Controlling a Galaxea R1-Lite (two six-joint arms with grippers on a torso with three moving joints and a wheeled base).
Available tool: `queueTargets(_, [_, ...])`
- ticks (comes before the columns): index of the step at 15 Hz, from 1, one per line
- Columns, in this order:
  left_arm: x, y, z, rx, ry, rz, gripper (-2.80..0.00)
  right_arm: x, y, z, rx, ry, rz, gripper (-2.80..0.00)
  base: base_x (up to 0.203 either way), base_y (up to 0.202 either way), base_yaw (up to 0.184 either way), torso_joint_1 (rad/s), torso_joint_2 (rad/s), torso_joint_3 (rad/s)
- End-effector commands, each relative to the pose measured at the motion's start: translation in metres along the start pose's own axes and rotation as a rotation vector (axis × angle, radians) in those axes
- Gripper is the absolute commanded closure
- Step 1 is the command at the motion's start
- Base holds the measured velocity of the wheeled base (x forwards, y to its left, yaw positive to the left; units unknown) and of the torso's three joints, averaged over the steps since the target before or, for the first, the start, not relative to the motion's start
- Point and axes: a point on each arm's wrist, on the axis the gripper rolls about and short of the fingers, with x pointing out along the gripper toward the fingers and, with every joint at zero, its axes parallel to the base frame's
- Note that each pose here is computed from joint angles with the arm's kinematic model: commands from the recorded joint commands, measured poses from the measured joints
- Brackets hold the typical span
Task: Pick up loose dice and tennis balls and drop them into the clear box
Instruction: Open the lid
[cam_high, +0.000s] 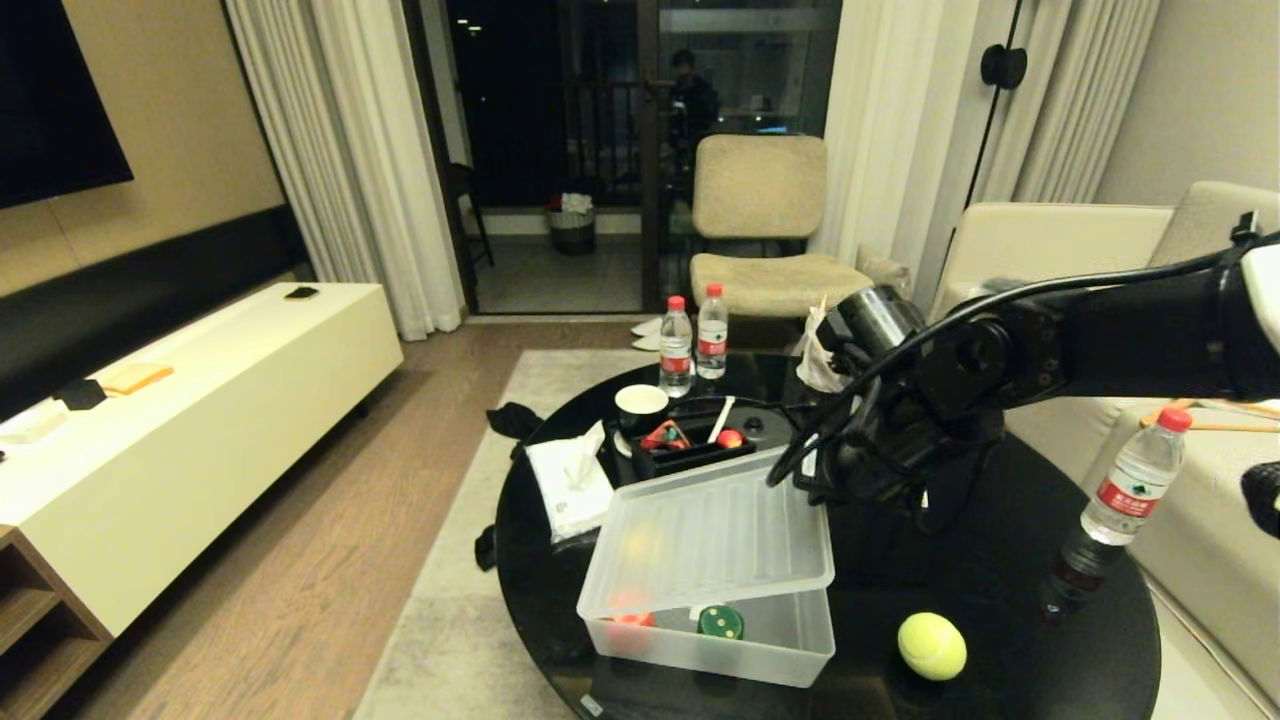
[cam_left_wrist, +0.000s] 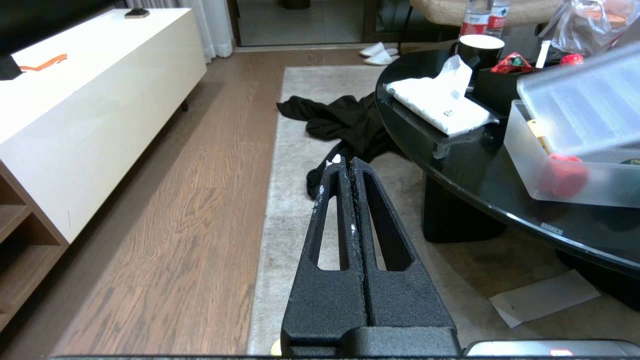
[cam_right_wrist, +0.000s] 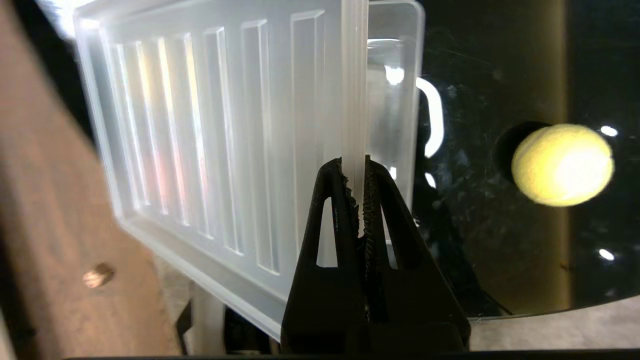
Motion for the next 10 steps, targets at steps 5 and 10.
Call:
queueTargets(5, [0.0,0.0,-0.001,-0.001,0.003,0.001,0.0,-0.033,0.001,-0.001,0.037,-0.05,0.065,0.0,0.0,0.0,0.0,0.0,0.0,0.0])
queueTargets(10, [0.0,0.0,-0.001,-0.001,0.004,0.0,0.0,-0.069,-0.008,0.002,0.127,-0.098,0.154,0.0,0.0,0.0,0.0,0.0,0.0,0.0])
